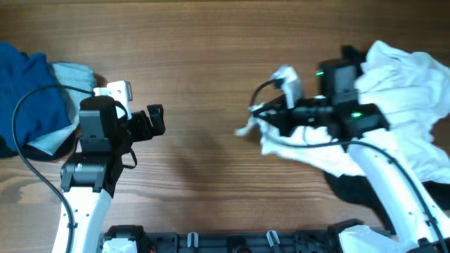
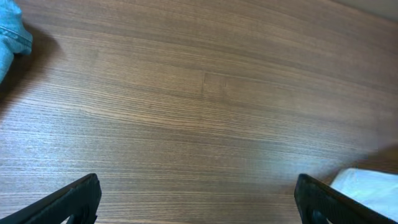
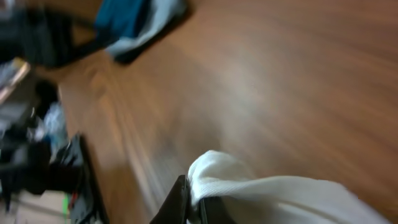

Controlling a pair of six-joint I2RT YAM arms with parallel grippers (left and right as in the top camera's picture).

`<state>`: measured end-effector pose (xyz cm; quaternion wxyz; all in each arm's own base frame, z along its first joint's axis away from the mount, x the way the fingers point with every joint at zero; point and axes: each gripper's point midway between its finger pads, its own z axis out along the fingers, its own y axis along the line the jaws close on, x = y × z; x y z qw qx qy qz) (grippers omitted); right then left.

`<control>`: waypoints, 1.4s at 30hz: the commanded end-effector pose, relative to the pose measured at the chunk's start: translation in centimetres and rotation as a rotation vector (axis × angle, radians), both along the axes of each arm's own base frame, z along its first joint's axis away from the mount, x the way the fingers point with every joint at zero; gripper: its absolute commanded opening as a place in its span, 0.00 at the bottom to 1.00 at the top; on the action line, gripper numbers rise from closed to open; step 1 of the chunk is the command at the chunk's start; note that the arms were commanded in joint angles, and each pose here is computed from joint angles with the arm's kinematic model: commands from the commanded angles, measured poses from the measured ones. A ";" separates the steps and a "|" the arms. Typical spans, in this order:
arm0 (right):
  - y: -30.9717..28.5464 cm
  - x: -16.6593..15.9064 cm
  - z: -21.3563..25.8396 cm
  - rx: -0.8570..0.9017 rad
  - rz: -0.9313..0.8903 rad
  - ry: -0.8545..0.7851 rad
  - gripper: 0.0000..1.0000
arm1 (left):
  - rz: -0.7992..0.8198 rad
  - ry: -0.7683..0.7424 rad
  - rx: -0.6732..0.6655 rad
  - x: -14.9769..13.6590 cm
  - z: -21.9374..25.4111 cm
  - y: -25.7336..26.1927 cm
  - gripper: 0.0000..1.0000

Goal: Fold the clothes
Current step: 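Grasp the white T-shirt from the right pile with the right gripper, then pull the white T-shirt left toward the left gripper, then grasp the T-shirt's left end with the left gripper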

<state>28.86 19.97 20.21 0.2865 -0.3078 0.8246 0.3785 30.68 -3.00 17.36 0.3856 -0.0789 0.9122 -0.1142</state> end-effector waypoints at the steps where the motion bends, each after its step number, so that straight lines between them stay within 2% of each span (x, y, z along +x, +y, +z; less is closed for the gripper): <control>1: 4.2 0.6 -3.1 -0.136 0.044 -0.046 0.04 | -0.001 -0.021 -0.017 0.3 0.9 -0.1 1.00; 4: 7.5 2.1 -4.7 -0.105 0.062 -0.071 0.05 | -0.002 -0.021 -0.018 0.3 0.9 -0.2 1.00; 8: 10.1 7.1 -5.2 0.005 -0.090 -0.100 0.04 | -0.070 -0.027 -0.080 0.2 1.3 -1.7 1.00; 9: 10.5 7.8 -5.0 0.036 -0.112 -0.100 0.13 | -0.100 -0.034 -0.106 0.2 1.5 -2.4 1.00; 10: 10.5 7.9 -4.9 0.046 -0.121 -0.097 0.41 | -0.117 -0.038 -0.121 0.2 1.7 -2.7 1.00; 11: 10.5 7.9 -5.0 0.042 -0.122 -0.092 0.79 | -0.126 -0.042 -0.129 0.2 1.8 -2.9 1.00; 13: 8.7 8.5 -6.1 -0.030 -0.198 -0.071 1.00 | -0.121 -0.033 -0.157 0.4 1.6 -3.2 1.00; 15: 4.1 10.0 -7.9 -0.183 -0.387 -0.036 1.00 | -0.104 -0.007 -0.196 0.9 1.0 -3.8 1.00; 17: -1.3 10.2 -8.6 -0.312 -0.570 0.019 1.00 | -0.164 0.021 -0.215 1.6 -0.1 -5.8 1.00; 19: -5.6 9.8 -8.4 -0.362 -0.730 0.089 1.00 | -0.211 0.060 -0.251 2.6 -1.8 -8.6 1.00; 21: -8.0 9.2 -7.9 -0.354 -0.811 0.150 1.00 | -0.278 0.072 -0.251 3.8 -3.6 -11.3 1.00; 24: -10.7 7.8 -7.9 -0.385 -0.869 0.219 1.00 | -0.325 0.097 -0.274 5.3 -6.9 -14.9 1.00; 28: -12.5 5.5 -9.2 -0.456 -0.885 0.320 1.00 | -0.267 0.182 -0.387 6.8 -12.6 -18.3 1.00; 32: -12.8 4.2 -9.9 -0.494 -0.877 0.371 1.00 | -0.334 0.154 -0.422 7.1 -16.1 -22.4 0.96; 33: -12.8 4.0 -9.9 -0.499 -0.876 0.378 1.00 | -0.347 0.141 -0.426 7.1 -16.2 -22.9 0.85; 34: -12.9 3.8 -10.0 -0.504 -0.875 0.384 1.00 | -0.366 0.114 -0.428 7.3 -15.9 -23.4 0.70; 35: -12.9 3.7 -10.1 -0.509 -0.873 0.391 0.99 | -0.374 0.084 -0.434 7.7 -15.4 -23.5 0.40; 36: -13.2 3.3 -10.2 -0.526 -0.876 0.403 0.97 | -0.374 0.036 -0.449 8.5 -14.4 -23.5 0.06; 37: -13.5 3.0 -10.4 -0.543 -0.885 0.411 0.93 | -0.369 -0.010 -0.461 9.4 -13.5 -23.1 0.04; 38: -14.2 2.6 -10.6 -0.576 -0.920 0.423 0.84 | -0.356 -0.051 -0.470 10.3 -12.5 -22.4 0.04; 41: -17.6 1.4 -10.8 -0.681 -1.056 0.452 0.41 | -0.285 -0.143 -0.494 12.9 -9.1 -18.4 0.04; 42: -18.5 1.4 -10.9 -0.683 -1.078 0.461 0.37 | -0.261 -0.179 -0.506 13.7 -7.3 -16.3 0.04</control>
